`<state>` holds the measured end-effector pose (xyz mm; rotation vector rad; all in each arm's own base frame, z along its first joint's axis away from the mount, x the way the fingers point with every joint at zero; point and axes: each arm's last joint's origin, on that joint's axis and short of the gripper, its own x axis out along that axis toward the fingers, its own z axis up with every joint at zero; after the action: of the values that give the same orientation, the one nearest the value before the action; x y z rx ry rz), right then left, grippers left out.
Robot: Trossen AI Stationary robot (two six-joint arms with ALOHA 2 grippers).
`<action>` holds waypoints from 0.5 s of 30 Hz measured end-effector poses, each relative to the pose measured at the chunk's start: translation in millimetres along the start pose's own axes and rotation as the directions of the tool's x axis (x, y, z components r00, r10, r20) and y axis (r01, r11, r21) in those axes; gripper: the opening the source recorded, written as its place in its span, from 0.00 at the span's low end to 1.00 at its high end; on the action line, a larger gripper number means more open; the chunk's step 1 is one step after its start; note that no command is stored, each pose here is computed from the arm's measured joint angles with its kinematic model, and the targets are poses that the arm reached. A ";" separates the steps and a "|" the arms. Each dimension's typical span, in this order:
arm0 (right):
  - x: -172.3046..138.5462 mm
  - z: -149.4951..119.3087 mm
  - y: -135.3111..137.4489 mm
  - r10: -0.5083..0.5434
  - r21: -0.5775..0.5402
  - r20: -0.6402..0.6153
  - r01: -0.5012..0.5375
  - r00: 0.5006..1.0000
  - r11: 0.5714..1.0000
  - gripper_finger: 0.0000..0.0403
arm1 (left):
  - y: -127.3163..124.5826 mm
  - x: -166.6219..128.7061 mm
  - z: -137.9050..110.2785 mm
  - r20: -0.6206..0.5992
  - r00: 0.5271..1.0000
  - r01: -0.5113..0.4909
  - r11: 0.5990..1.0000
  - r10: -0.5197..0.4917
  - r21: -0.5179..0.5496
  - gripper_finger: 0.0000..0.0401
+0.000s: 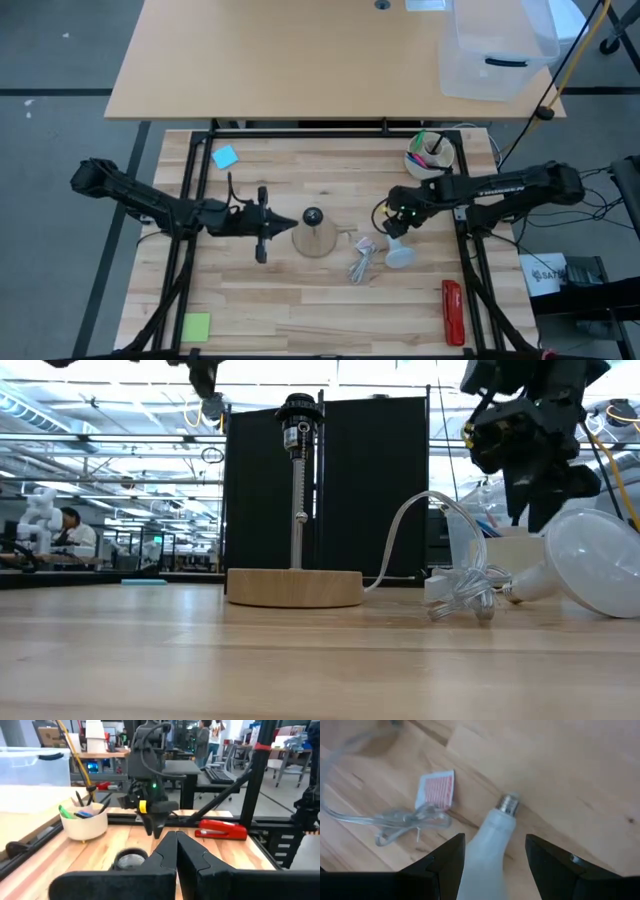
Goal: Screw lightbulb
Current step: Insert the lightbulb into the lamp
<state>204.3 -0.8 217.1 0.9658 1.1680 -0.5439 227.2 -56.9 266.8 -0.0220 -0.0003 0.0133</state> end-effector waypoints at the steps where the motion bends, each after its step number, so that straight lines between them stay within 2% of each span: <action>1: 3.2 0.4 0.6 -0.006 0.011 -0.018 0.006 1.000 1.000 0.50 | 0.2 -0.8 -1.6 0.005 1.000 0.001 1.000 -0.001 -0.001 0.00; 15: 47.6 8.4 6.0 -0.107 0.064 -0.146 0.118 0.983 0.991 0.50 | -0.5 -2.6 -3.7 0.041 0.998 0.044 0.999 -0.044 0.019 0.00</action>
<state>229.3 0.6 175.3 1.0180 1.3446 -0.6191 224.6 -57.5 263.1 -0.0032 -0.0420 -0.0303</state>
